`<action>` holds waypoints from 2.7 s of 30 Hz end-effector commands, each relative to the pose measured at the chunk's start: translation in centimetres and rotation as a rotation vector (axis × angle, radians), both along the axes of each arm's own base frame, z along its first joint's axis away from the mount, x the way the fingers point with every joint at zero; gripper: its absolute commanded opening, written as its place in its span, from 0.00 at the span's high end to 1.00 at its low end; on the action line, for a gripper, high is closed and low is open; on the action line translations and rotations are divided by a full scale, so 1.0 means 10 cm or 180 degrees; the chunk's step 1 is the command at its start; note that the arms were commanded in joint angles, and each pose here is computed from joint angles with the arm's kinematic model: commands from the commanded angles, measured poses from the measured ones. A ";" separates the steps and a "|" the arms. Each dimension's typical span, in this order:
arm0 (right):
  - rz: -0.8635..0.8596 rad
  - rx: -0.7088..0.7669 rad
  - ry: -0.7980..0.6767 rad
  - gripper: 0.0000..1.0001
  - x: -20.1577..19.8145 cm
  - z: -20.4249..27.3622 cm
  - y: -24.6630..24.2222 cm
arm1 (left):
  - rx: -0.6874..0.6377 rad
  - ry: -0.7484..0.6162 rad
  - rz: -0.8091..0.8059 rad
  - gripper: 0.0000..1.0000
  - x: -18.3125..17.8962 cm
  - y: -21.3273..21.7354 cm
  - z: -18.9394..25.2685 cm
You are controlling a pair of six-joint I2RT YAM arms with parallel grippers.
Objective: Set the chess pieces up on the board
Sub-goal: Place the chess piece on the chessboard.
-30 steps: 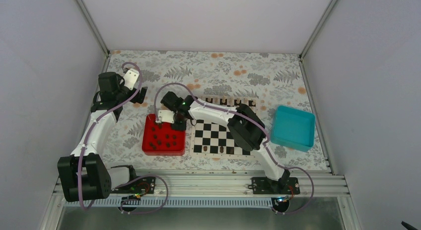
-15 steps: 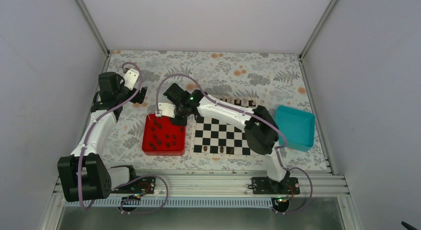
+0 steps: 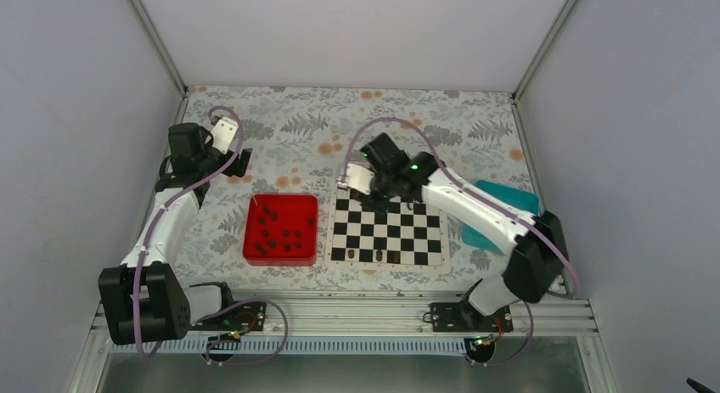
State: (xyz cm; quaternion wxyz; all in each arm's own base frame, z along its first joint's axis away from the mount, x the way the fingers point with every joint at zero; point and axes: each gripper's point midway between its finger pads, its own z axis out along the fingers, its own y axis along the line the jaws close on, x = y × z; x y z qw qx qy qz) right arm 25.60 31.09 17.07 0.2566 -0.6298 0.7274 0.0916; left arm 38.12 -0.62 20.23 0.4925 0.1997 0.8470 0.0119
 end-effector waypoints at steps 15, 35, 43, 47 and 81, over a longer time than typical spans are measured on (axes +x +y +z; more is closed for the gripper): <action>0.0072 0.0046 0.0472 0.92 -0.62 -0.30 -0.58 | 0.0012 -0.0066 0.0038 0.00 0.00 0.03 0.10; 0.0413 -0.0337 0.0669 0.90 -0.86 -0.75 -0.35 | 0.0013 -0.0029 0.0030 0.00 0.02 0.03 0.04; 0.0471 -0.0500 0.0823 0.90 -0.92 -1.00 -0.35 | 0.0010 -0.0027 0.0029 0.00 0.01 0.03 0.05; 0.0500 -0.0557 0.0854 0.89 -0.91 -1.08 -0.34 | 0.0009 -0.0021 0.0030 0.00 0.01 0.03 0.04; 0.0607 -0.0802 0.0889 0.89 -0.98 -1.39 -0.42 | 0.0004 -0.0015 0.0017 0.00 0.01 0.02 0.04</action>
